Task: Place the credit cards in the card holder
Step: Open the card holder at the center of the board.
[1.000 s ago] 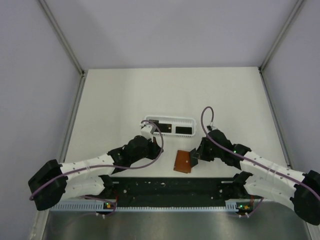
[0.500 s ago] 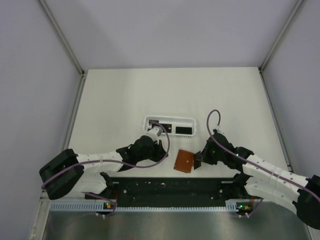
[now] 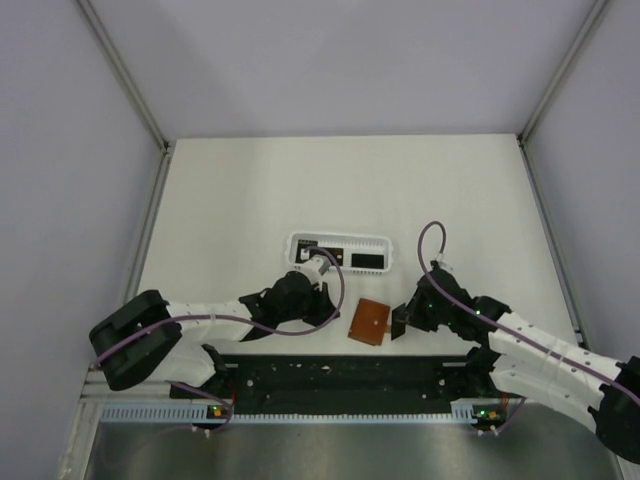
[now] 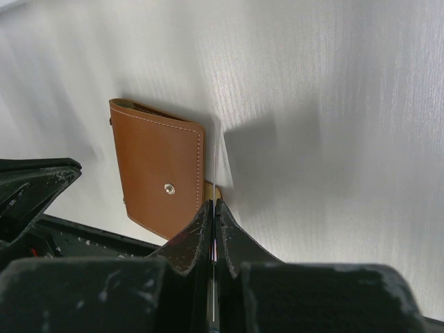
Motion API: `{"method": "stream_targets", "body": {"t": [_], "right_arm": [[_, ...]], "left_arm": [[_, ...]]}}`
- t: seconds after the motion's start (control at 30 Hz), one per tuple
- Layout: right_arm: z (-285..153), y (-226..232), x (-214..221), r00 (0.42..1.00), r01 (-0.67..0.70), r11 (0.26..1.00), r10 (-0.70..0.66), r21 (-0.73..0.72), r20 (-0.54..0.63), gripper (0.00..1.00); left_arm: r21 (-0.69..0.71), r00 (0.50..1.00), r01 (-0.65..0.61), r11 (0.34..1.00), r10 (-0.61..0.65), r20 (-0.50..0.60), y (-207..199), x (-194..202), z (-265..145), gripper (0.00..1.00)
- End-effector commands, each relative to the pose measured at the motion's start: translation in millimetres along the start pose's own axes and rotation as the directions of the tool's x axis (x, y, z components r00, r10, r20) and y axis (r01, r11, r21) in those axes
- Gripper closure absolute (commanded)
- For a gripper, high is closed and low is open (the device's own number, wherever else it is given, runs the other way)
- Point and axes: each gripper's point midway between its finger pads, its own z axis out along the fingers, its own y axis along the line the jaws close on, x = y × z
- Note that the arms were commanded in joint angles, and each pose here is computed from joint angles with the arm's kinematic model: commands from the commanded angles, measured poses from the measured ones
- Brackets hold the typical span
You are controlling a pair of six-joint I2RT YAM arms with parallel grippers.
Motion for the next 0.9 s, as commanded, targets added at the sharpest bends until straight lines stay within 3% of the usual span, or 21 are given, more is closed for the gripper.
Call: {"method": "stream_targets", "body": {"t": [0.0, 0.3, 0.5, 0.87], "right_arm": [[3, 1, 2, 1.000, 0.004, 1.000, -0.004, -0.010, -0.002, 1.00], [12, 20, 12, 0.999, -0.009, 0.992, 0.003, -0.129, -0.044, 1.00], [9, 27, 10, 1.000, -0.012, 0.981, 0.007, -0.195, -0.023, 1.00], [3, 41, 6, 1.000, 0.017, 0.959, -0.015, -0.284, 0.007, 1.00]], "left_arm": [[0.074, 0.998, -0.013, 0.997, 0.009, 0.058, -22, -22, 3, 1.00], [0.116, 1.000, -0.021, 0.993, 0.020, 0.014, -28, -13, 9, 1.00], [0.228, 0.999, -0.039, 0.973, 0.046, -0.024, -42, 0, 15, 1.00], [0.233, 0.998, 0.011, 0.972, 0.003, -0.060, -37, 15, 20, 1.00]]}}
